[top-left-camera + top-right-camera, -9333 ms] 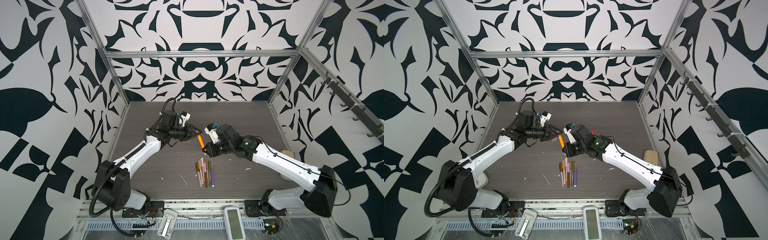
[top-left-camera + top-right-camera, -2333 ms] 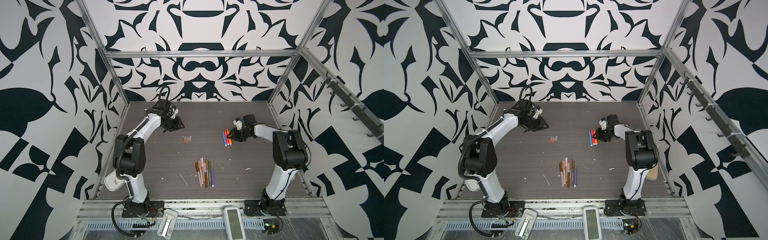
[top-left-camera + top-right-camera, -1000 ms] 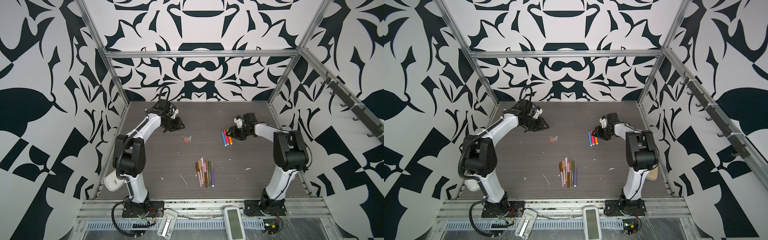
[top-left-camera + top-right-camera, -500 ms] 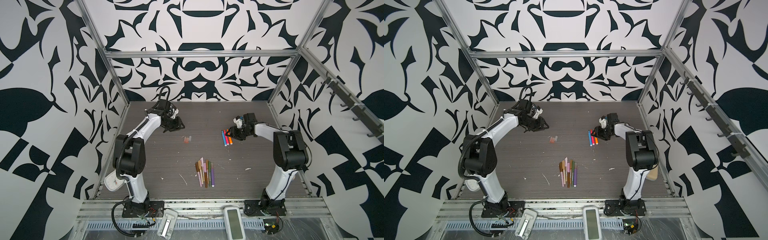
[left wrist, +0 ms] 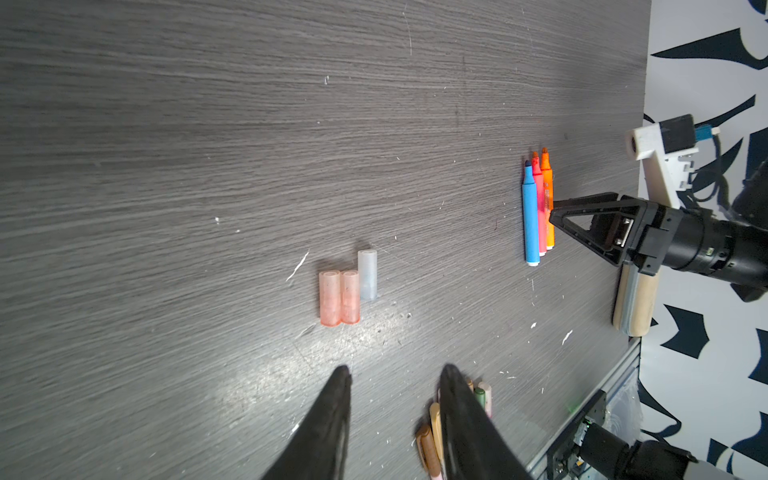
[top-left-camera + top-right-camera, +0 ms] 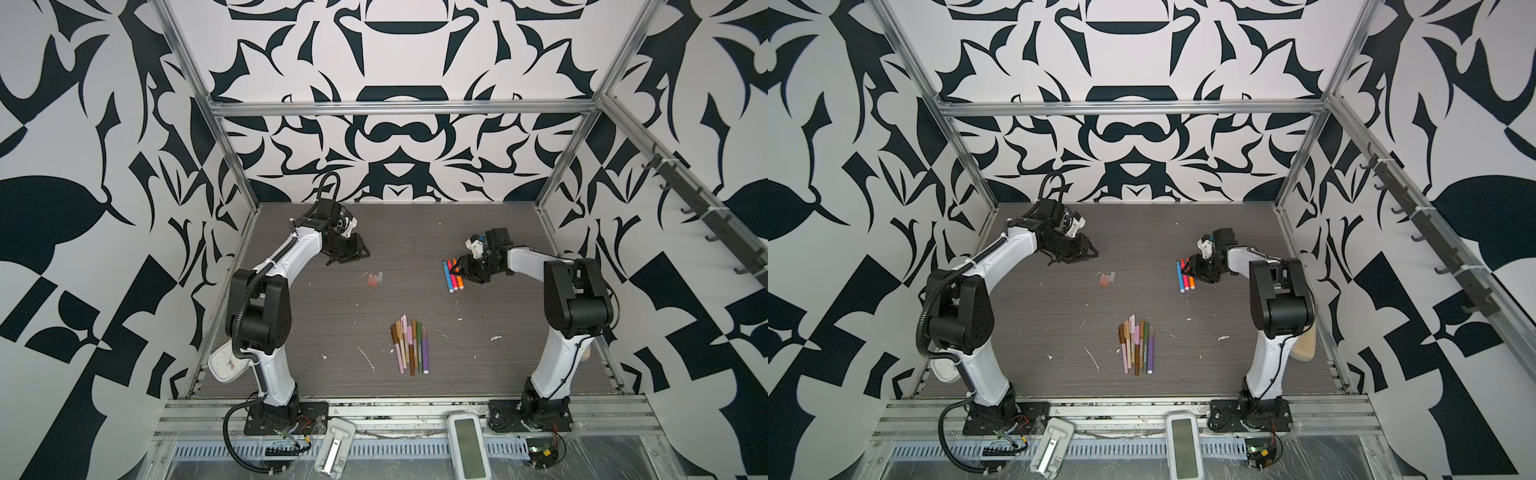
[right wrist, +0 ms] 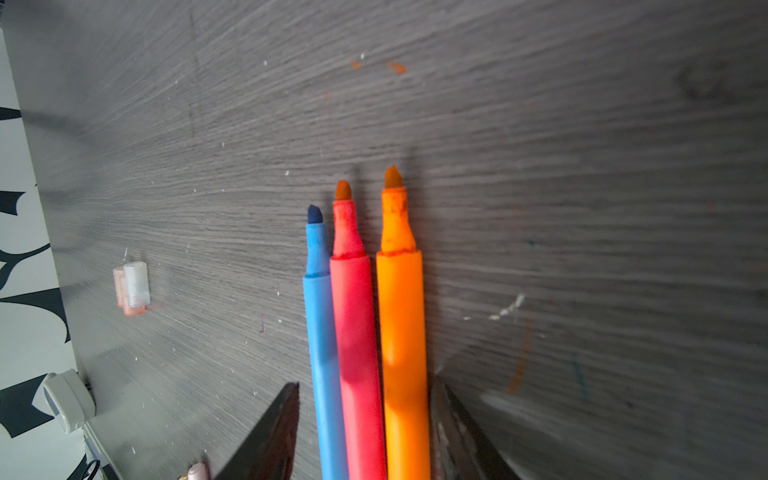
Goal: Open the pen caps
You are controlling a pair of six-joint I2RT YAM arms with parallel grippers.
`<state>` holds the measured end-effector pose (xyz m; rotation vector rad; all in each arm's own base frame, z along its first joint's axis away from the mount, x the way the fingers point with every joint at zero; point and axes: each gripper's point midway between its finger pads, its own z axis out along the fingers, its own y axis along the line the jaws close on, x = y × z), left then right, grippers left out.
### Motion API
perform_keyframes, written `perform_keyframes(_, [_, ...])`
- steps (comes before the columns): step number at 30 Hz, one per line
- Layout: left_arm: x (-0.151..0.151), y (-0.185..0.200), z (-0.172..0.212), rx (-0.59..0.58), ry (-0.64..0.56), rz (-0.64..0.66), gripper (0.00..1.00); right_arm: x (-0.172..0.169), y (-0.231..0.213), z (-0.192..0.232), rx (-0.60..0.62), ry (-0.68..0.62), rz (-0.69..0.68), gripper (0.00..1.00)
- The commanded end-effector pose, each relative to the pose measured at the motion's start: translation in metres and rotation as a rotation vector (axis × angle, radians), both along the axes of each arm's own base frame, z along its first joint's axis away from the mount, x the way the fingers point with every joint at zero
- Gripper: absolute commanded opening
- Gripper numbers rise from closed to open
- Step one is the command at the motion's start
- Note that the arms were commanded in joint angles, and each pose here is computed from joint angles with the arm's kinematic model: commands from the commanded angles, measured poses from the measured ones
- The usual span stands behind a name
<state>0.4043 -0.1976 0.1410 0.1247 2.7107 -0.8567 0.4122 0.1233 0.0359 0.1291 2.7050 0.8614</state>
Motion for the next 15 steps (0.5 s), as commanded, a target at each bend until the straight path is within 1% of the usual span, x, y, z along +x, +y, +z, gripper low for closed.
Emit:
perform_keyframes(1, [-0.007,0.002,-0.001,-0.008,0.025,0.003,0.39,0.002,-0.006,0.005,-0.025,-0.012,-0.026,0.54])
perform_keyframes(5, [-0.007,0.001,0.0,-0.009,0.024,0.002,0.39,0.003,-0.012,0.007,-0.059,-0.018,-0.041,0.54])
perform_keyframes(9, [-0.007,0.001,-0.001,-0.009,0.024,0.002,0.39,0.004,-0.016,0.01,-0.079,-0.029,-0.055,0.46])
perform_keyframes(12, [-0.007,0.001,0.0,-0.012,0.023,0.002,0.39,0.004,-0.02,0.011,-0.105,-0.037,-0.072,0.36])
perform_keyframes(15, [-0.007,0.001,0.001,-0.013,0.023,0.001,0.39,0.005,-0.021,0.011,-0.108,-0.034,-0.073,0.3])
